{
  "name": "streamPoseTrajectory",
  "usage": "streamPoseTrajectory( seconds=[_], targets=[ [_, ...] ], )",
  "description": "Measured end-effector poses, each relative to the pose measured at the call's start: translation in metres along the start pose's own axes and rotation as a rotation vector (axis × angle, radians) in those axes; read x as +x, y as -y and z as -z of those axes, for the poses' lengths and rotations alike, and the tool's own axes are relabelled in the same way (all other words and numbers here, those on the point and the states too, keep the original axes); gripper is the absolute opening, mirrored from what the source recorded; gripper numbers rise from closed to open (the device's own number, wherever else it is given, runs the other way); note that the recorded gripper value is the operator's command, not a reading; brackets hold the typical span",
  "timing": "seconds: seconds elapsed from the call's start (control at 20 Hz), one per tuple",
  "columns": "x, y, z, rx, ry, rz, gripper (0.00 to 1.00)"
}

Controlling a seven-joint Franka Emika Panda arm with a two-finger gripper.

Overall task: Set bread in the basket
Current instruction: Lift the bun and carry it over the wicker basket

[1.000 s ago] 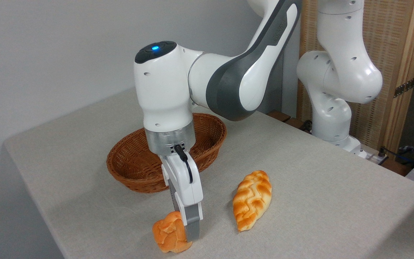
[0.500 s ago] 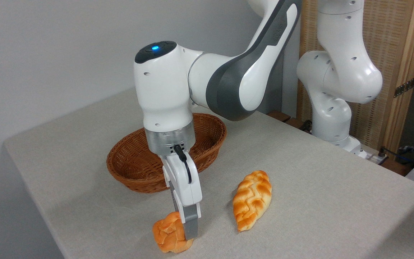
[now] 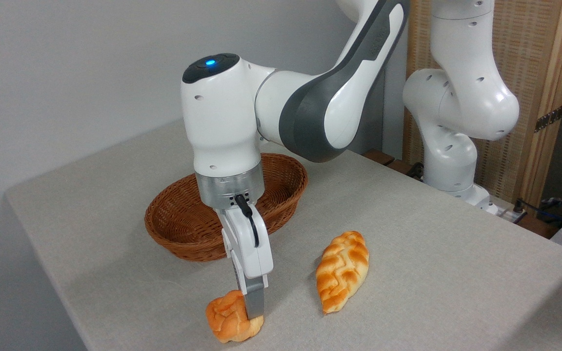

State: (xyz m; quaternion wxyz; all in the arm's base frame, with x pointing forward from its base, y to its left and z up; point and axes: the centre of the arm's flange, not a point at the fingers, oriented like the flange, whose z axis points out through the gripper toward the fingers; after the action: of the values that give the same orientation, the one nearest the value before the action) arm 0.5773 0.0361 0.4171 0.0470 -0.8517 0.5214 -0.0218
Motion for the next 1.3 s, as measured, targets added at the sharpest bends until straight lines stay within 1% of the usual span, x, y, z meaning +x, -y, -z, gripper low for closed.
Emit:
streamPoseTrajectory(
  seconds=[0.15, 0.35, 0.45, 0.55, 0.65, 0.8, 0.9, 1.0, 1.05, 1.15, 1.2, 1.25, 1.3],
  targets=[
    [0.001, 0.002, 0.007, 0.009, -0.017, 0.009, 0.25],
    [0.005, 0.005, 0.033, 0.04, -0.066, 0.025, 0.26],
    [0.008, 0.002, 0.051, 0.052, -0.103, 0.034, 0.27],
    [0.016, -0.009, 0.072, 0.037, -0.151, 0.039, 0.27],
    [0.036, -0.03, 0.092, 0.005, -0.173, 0.011, 0.29],
    [0.078, -0.078, 0.119, -0.048, -0.163, 0.0, 0.31],
    [0.109, -0.109, 0.129, -0.068, -0.149, 0.001, 0.33],
    [0.136, -0.136, 0.129, -0.083, -0.135, -0.002, 0.35],
    [0.145, -0.146, 0.125, -0.092, -0.127, -0.004, 0.39],
    [0.155, -0.154, 0.109, -0.116, -0.107, -0.019, 0.55],
    [0.157, -0.154, 0.101, -0.129, -0.099, -0.021, 0.64],
    [0.158, -0.152, 0.094, -0.139, -0.093, -0.02, 0.77],
    [0.16, -0.15, 0.087, -0.142, -0.089, -0.02, 0.88]
  ],
)
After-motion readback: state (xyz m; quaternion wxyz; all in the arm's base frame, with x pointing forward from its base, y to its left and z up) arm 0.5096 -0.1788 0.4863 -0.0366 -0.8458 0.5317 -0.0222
